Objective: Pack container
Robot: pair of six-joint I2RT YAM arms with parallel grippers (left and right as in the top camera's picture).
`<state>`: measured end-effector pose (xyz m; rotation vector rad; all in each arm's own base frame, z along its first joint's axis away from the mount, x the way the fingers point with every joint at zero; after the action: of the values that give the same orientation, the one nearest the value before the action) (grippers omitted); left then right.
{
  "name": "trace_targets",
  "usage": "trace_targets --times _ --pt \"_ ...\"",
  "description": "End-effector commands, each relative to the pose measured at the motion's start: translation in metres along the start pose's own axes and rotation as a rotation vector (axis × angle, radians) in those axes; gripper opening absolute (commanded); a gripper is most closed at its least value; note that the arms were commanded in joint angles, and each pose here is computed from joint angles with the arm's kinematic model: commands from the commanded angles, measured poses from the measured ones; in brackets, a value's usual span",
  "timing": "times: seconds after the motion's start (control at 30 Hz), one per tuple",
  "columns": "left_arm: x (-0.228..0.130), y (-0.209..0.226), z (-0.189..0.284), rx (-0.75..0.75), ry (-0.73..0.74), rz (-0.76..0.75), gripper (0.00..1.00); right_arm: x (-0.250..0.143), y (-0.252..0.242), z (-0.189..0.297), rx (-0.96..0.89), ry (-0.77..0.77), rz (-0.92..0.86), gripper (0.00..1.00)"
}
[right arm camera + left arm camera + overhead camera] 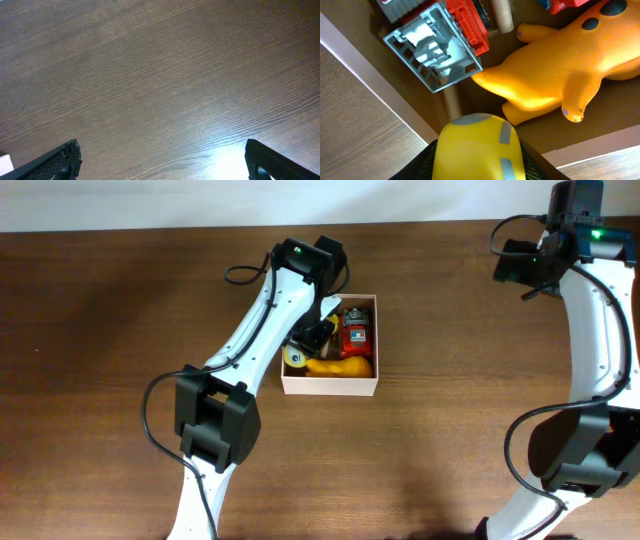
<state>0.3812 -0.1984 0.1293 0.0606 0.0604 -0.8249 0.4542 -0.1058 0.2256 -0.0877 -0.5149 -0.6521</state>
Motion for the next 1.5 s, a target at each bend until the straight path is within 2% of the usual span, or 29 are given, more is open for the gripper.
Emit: trace_targets --times 0.0,0.13,0.23,0.33,0.4,0.53,0.57,0.6,0.67,0.87,1.07,1.3,1.47 --pt "-0.003 0.002 0.012 0.013 -0.026 0.011 0.11 0.001 -0.003 -0.002 -0.012 0.0 -0.014 0.99" --pt "-0.003 0.002 0.012 0.011 -0.026 0.011 0.13 0.001 -0.003 -0.002 -0.012 0.0 -0.014 0.99" --pt "-0.003 0.002 0.012 0.011 -0.025 0.011 0.45 0.001 -0.003 -0.002 -0.012 0.0 -0.014 0.99" --pt "-0.003 0.002 0.012 0.011 -0.026 0.011 0.66 0.0 -0.003 -0.002 -0.012 0.0 -0.014 0.99" --pt "-0.003 0.002 0.012 0.011 -0.026 0.011 0.75 0.0 -0.003 -0.002 -0.012 0.0 -0.014 0.99" --pt "-0.003 0.002 0.012 0.012 -0.026 0.011 0.87 0.0 -0.003 -0.002 -0.012 0.0 -0.014 0.99" --pt "-0.003 0.002 0.012 0.012 -0.027 0.011 0.87 0.001 -0.003 -0.002 -0.012 0.0 -0.014 0.99" --pt "-0.003 0.002 0.012 0.013 -0.028 0.011 0.94 0.0 -0.003 -0.002 -0.012 0.0 -0.014 0.99" --pt "0.0 0.003 0.012 0.019 -0.039 0.012 0.99 0.0 -0.003 -0.002 -0.012 0.0 -0.014 0.99" --pt "0.017 0.013 0.017 0.067 -0.117 0.019 0.99 0.001 -0.003 -0.002 -0.012 0.0 -0.014 0.99" --pt "0.034 0.021 0.044 0.105 -0.229 0.027 0.99 0.001 -0.003 -0.002 -0.012 0.0 -0.014 0.99" --pt "0.048 0.038 0.103 0.199 -0.403 0.054 0.99 0.001 -0.003 -0.002 -0.012 0.0 -0.014 0.99" --pt "0.04 0.072 0.165 0.323 -0.558 0.137 0.99 0.001 -0.003 -0.002 -0.012 0.0 -0.014 0.99"
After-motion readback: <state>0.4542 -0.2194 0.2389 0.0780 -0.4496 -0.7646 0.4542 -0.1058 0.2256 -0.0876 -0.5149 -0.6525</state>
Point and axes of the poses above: each gripper's point midway between its finger pads, its own z axis back along the fingers, its own y axis along the line the jaws close on, x = y × z, the point moved 2 cm from there along z, back along the fingers, and after that the axes turned 15 degrees about -z, right-handed, at the moved point
